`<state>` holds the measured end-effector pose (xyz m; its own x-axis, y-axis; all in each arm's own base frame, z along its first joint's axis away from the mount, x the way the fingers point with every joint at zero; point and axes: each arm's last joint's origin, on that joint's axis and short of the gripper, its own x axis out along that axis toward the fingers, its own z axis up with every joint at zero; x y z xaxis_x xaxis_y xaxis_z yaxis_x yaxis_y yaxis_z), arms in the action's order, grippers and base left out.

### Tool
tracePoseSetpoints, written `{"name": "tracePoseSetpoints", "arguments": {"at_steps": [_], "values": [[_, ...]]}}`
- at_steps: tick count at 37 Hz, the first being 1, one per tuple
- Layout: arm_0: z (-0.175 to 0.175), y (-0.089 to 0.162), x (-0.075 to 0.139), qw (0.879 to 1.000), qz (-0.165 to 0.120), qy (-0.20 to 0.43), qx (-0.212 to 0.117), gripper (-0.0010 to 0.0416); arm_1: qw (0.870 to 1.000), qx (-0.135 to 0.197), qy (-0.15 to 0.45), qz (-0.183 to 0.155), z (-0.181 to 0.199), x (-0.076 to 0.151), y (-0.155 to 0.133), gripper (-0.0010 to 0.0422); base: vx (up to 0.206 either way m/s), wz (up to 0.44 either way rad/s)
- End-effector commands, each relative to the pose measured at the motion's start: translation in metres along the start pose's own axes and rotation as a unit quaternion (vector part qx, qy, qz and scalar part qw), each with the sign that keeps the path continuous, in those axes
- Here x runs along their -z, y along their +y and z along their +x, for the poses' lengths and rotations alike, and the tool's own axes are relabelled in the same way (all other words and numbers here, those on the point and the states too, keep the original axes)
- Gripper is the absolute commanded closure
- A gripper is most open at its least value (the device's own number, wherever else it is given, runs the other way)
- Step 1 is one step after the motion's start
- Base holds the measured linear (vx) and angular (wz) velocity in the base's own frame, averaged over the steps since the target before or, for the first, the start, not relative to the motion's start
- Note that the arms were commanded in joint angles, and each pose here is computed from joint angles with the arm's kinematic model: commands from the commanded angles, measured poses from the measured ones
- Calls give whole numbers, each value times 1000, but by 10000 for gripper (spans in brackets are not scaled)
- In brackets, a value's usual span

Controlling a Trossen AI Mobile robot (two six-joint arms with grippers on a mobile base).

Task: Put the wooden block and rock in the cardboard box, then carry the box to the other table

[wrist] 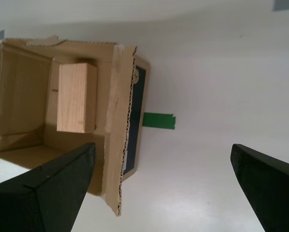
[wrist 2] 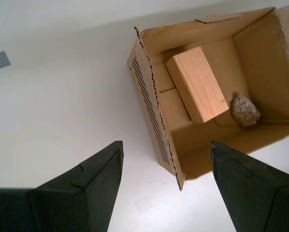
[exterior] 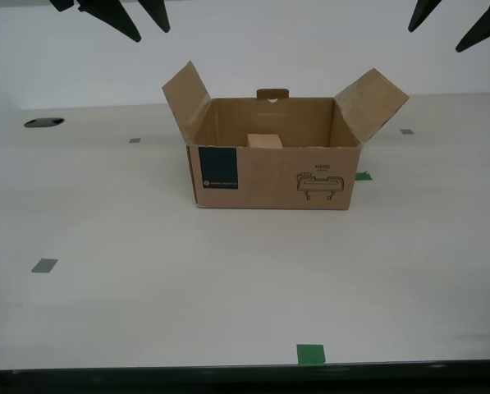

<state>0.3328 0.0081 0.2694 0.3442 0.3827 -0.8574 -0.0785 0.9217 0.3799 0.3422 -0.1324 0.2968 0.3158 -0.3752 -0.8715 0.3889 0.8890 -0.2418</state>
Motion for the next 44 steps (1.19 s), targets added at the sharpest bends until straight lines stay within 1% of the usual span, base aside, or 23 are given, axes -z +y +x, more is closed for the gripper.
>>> {"name": "tracePoseSetpoints", "arguments": {"at_steps": [1,5,9,13,18,23,28,34,38,41,44], "values": [[12,-3,-2,999,2,18,-32,19,1000,3,9,-10,11,-2,3,174,0,0],[24,-3,-4,998,-3,29,-57,19,999,3,40,-17,31,-1,8,174,0,0],[27,-1,-4,998,-12,29,-58,19,998,6,59,-22,47,-1,12,174,0,0],[29,3,-5,998,-20,24,-61,23,997,26,68,-26,58,-1,14,174,0,0],[30,5,-5,997,-23,26,-63,37,996,37,71,-27,70,-3,15,174,0,0],[37,7,-5,997,-25,36,-65,53,997,38,62,-28,71,-4,15,174,0,0],[54,12,-5,996,-32,53,-69,59,997,39,53,-40,72,-6,14,174,0,0],[83,17,-2,993,-38,91,-73,59,997,41,54,-34,73,-5,9,174,0,0],[94,21,-1,991,-47,96,-76,61,997,42,54,-32,74,-5,8,174,0,0],[101,24,-3,991,-54,91,-87,63,997,42,53,-31,74,-6,7,174,0,0],[108,25,-4,989,-50,91,-103,65,997,42,56,-31,80,-6,7,174,0,0]]}}
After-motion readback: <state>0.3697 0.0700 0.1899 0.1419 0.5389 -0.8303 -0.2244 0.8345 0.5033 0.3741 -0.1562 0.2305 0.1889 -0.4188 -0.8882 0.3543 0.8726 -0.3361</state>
